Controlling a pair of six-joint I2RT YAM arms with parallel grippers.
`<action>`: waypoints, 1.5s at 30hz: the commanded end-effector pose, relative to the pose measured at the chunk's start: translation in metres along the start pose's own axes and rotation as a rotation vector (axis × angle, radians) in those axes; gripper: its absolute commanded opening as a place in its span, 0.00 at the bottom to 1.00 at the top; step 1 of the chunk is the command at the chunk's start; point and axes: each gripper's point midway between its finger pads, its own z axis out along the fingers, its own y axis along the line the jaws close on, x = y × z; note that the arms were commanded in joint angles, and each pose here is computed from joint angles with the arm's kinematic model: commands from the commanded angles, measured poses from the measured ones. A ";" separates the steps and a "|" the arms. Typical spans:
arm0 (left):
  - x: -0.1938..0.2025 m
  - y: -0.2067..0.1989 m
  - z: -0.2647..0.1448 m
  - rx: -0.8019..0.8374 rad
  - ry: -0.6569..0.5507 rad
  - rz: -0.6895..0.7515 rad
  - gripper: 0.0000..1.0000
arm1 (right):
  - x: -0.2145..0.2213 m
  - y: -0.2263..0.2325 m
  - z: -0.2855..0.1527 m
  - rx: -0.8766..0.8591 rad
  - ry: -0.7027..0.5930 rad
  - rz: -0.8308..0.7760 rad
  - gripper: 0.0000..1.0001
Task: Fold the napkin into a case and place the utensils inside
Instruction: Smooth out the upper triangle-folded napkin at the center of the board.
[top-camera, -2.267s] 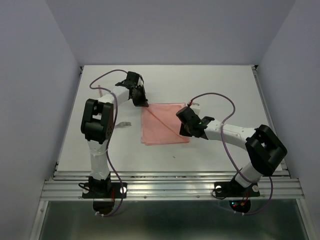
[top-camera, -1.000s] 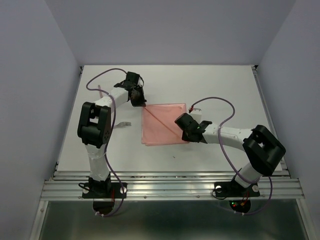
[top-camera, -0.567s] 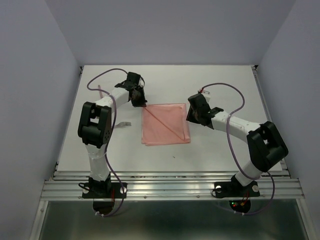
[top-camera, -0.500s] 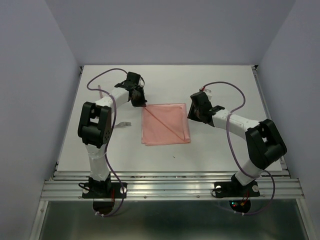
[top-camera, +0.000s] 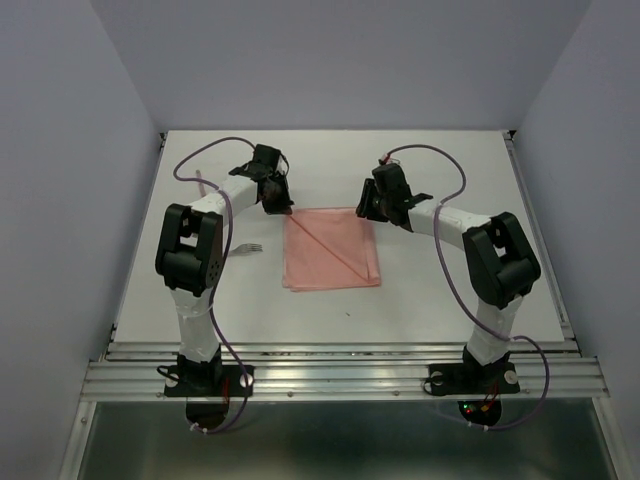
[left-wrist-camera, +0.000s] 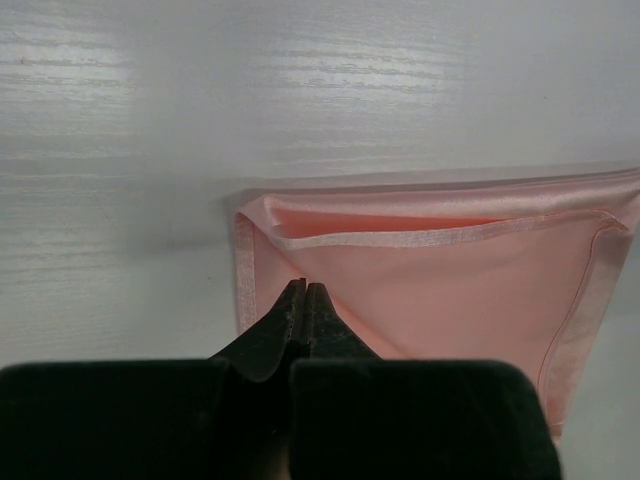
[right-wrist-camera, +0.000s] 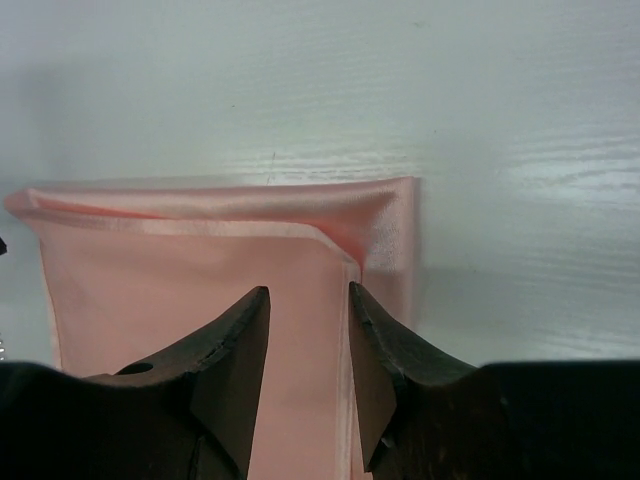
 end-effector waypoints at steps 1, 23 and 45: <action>-0.017 -0.010 -0.026 0.022 -0.074 0.033 0.00 | -0.029 0.012 0.014 -0.050 -0.059 -0.029 0.43; -0.014 -0.011 -0.024 0.026 -0.062 0.035 0.00 | -0.016 0.002 0.043 -0.003 0.011 -0.117 0.37; -0.014 -0.013 -0.023 0.027 -0.057 0.033 0.00 | -0.015 -0.002 0.037 -0.003 0.011 -0.173 0.04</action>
